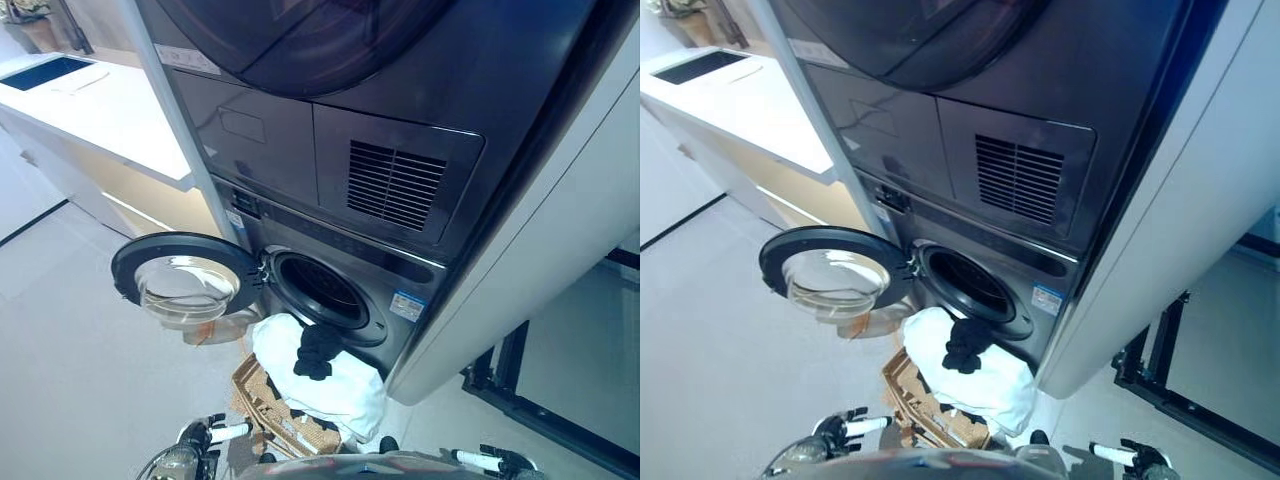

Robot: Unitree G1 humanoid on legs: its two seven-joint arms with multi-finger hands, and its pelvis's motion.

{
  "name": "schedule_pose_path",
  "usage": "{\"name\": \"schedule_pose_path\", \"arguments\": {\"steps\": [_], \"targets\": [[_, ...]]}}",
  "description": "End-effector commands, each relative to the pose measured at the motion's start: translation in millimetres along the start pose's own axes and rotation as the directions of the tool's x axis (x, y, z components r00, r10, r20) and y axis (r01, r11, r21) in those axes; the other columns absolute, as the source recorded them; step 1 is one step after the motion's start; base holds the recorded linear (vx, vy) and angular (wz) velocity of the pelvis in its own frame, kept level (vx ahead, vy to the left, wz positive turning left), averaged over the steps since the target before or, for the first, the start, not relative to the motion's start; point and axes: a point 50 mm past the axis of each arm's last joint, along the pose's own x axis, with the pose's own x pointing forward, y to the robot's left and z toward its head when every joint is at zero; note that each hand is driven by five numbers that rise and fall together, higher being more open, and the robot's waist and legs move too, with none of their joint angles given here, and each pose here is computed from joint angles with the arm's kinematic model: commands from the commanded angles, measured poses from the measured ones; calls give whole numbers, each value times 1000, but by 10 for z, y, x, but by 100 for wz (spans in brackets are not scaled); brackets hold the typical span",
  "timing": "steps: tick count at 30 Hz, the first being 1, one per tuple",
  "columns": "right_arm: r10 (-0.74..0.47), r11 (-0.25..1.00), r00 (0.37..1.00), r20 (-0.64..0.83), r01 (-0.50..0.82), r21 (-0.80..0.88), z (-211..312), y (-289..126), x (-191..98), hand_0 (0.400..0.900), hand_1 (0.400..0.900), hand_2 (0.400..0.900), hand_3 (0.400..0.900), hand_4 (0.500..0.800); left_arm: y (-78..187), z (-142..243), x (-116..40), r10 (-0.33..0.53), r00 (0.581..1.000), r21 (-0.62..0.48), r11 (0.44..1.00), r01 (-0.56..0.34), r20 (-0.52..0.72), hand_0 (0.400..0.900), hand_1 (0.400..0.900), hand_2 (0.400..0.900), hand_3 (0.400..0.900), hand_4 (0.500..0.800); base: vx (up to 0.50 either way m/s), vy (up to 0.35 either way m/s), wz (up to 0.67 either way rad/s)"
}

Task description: Put the clothes in the basket into the washing machine.

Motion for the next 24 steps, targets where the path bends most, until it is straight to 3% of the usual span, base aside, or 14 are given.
{"name": "schedule_pose_path", "arguments": {"steps": [1,3,4,5,7,12,17,21,24], "targets": [[-65,998,998,26,64,17,80,-198,-5,900,900,900,900,800,330,714,37,90,972,73,992,-108,218,900,900,900,900,800,7,-1,-4],[-79,997,996,44,78,13,140,-254,-5,900,900,900,900,800,335,990,29,100,951,79,989,-129,291,900,900,900,900,800,-105,22,-12],[-96,995,992,83,95,19,271,-314,-3,900,900,900,900,800,333,1380,-12,111,914,83,984,-155,390,900,900,900,900,800,-163,32,-10],[-97,995,992,84,95,20,276,-314,-3,900,900,900,900,800,333,1388,-13,111,914,82,984,-155,391,900,900,900,900,800,-230,31,-9],[-114,993,985,129,110,35,426,-379,-8,900,900,900,900,800,335,1982,-146,125,838,81,977,-197,531,900,900,900,900,800,-260,8,3],[-140,985,977,161,121,121,522,-368,-7,900,900,900,900,800,361,2826,-502,153,685,65,957,-282,712,900,900,900,900,800,-209,-52,14],[-147,977,973,178,114,182,545,-285,-1,900,900,900,900,800,458,3276,-794,189,579,53,926,-375,793,900,900,900,900,800,-127,-60,10],[-165,963,967,194,115,244,563,-271,-5,900,900,900,900,800,514,3477,-949,200,531,59,901,-430,824,900,900,900,900,800,-105,-37,-10],[-163,959,968,190,109,263,529,-220,-1,900,900,900,900,800,535,3488,-961,206,524,64,890,-451,827,900,900,900,900,800,-43,-1,-16]]}}
